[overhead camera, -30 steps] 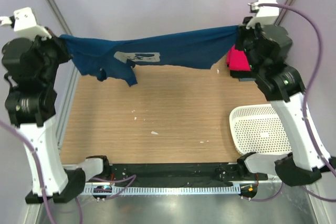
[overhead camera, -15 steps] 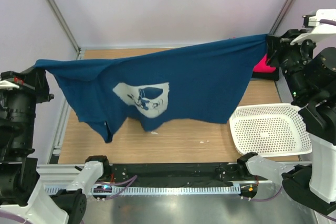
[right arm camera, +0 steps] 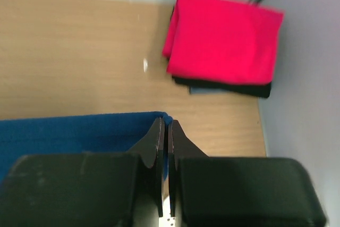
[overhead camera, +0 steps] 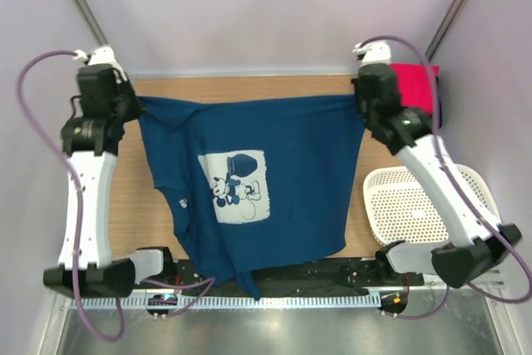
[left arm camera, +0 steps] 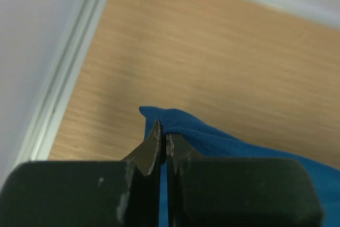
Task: Fold and stack the t-shirts
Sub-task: Flatten the tshirt out
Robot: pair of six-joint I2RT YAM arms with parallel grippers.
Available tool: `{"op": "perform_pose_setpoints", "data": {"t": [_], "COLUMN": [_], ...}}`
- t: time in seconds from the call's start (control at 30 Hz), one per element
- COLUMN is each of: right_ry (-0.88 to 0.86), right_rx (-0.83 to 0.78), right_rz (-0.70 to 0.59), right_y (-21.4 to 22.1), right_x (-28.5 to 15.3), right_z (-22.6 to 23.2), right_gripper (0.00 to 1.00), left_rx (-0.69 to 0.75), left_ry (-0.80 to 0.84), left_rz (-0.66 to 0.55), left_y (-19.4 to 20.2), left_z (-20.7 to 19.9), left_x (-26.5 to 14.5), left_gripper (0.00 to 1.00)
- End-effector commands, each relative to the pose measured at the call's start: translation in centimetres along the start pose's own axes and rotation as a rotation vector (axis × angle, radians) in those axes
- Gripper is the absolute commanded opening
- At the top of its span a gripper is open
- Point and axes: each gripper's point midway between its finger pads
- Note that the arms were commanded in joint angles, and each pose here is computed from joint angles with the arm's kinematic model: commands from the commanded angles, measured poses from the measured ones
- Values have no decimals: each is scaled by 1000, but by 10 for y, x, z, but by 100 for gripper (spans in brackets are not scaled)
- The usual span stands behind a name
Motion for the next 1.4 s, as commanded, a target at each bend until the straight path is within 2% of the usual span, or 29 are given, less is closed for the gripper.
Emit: {"op": "perform_pose_setpoints", "data": {"t": [0.0,0.17,0.23,0.27,0.5,0.7,0.8,0.9,1.0,1.03,1.07,1.2,1.23,1.27,1.33,1.37], "right_ry": [45,5,9,3,21,4,2,9,26,21,21,5,-9,-9,-12,-9], "right_rx": [33,74,66,42,25,-17,-24,-32,-38,-50,-53,-78,-79,-79,-76,-61], "right_rz": [21,149,171,209,191,228,247,261,289,306,307,340,344,351,386,402], "right_y": [28,89,99,115,117,133,142,146,148,154,149,151,152,148,156,152], "right_x": [49,128,151,167,226,253,260,266,278,283,285,297,299,300,305,304], "right_z": [18,52,53,62,78,91,95,94,87,89,87,90,93,92,96,94], "right_gripper": [1,1,1,1,1,1,1,1,1,1,1,1,1,1,11,26], "left_rx": [-22,-26,-23,-20,-5,5,14,8,-1,-7,-14,-95,-119,-136,-119,-125], "left_ry": [-63,-100,-128,-133,-121,-123,-113,-106,-99,-109,-107,-111,-134,-131,-131,-137], "left_rz": [-27,80,139,154,232,268,271,251,265,285,293,374,427,406,420,443], "left_y": [8,59,81,87,112,123,121,111,108,113,112,125,150,142,162,179], "left_z": [7,13,18,18,13,10,6,1,-5,-4,-8,-14,-10,-9,-20,-22], "left_x": [54,135,166,175,227,255,266,274,285,289,289,267,257,241,219,197], "left_gripper": [0,0,0,0,0,2,11,28,61,77,85,92,93,93,93,93]}}
Point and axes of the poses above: each gripper's point midway between its finger pads, its own x axis out along the fingers, its own z axis along the line the jaws close on, y = z × x, and after that the axes turned 13 degrees about -x, right-handed
